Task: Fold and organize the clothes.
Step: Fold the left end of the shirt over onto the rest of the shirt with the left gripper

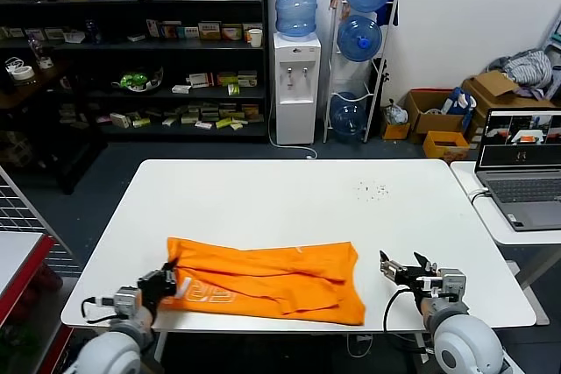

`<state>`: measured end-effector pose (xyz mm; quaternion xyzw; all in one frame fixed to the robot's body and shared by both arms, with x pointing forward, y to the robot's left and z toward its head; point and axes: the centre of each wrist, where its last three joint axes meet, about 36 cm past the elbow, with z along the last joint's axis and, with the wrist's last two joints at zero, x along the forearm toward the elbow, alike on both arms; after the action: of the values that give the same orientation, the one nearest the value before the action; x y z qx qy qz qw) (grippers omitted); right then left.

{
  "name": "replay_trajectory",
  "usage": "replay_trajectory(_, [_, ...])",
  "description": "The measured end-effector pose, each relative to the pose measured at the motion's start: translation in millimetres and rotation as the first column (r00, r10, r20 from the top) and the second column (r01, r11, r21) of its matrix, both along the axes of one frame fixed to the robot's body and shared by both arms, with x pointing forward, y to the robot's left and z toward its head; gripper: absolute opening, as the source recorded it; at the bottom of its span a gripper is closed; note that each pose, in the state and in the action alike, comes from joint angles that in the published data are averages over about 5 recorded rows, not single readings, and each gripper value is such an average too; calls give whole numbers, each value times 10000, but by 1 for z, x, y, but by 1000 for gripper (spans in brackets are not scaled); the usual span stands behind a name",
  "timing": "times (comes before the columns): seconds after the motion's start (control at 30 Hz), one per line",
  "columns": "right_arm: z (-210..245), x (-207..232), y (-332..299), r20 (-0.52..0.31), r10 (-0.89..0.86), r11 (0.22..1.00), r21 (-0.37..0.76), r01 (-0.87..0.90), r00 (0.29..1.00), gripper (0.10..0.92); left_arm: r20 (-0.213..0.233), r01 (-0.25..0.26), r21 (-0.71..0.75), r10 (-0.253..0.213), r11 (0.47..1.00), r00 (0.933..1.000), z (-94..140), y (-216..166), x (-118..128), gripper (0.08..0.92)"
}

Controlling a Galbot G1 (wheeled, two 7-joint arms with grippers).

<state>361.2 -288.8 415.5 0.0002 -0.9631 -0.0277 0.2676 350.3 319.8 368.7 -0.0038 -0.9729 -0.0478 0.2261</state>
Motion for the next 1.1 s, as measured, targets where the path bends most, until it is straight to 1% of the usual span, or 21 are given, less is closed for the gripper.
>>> replay_trajectory(0.13, [-2,3,3,52,26,10000,16,-26,10000,823,164,-462,867,449,9952,9989,8,48,9,112])
replay_trajectory(0.33, [-3,4,4,102,33,10000,-35,-33,9999,823,526,-1112,2235,1019,9683,9934,21,118,24,112])
replay_trajectory(0.43, [-4,3,5,100,9,10000,-62,-8,9999,823,561,-1275,2689,1167,9547,9916,25,139,27,112])
replay_trajectory(0.53, [-6,3,7,59,-41,9999,-98,41,10000,823,515,-1328,2838,1232,9496,9910,27,147,26,112])
replay_trajectory(0.63, [-9,2,9,-10,-94,9999,-138,94,10000,823,460,-1242,2599,1161,9576,9922,31,139,26,112])
replay_trajectory(0.7, [-10,1,10,-62,-137,9998,-162,136,9999,823,376,-1109,2204,1052,9691,9937,36,125,27,112])
replay_trajectory(0.9, [-14,-1,11,-150,-303,9993,-242,299,9994,823,-168,-663,315,668,9973,9976,44,61,27,112])
replay_trajectory(1.1, [-15,-5,11,-213,-506,9984,-253,500,9985,823,-704,-387,-1322,295,9905,9971,43,-2,29,112])
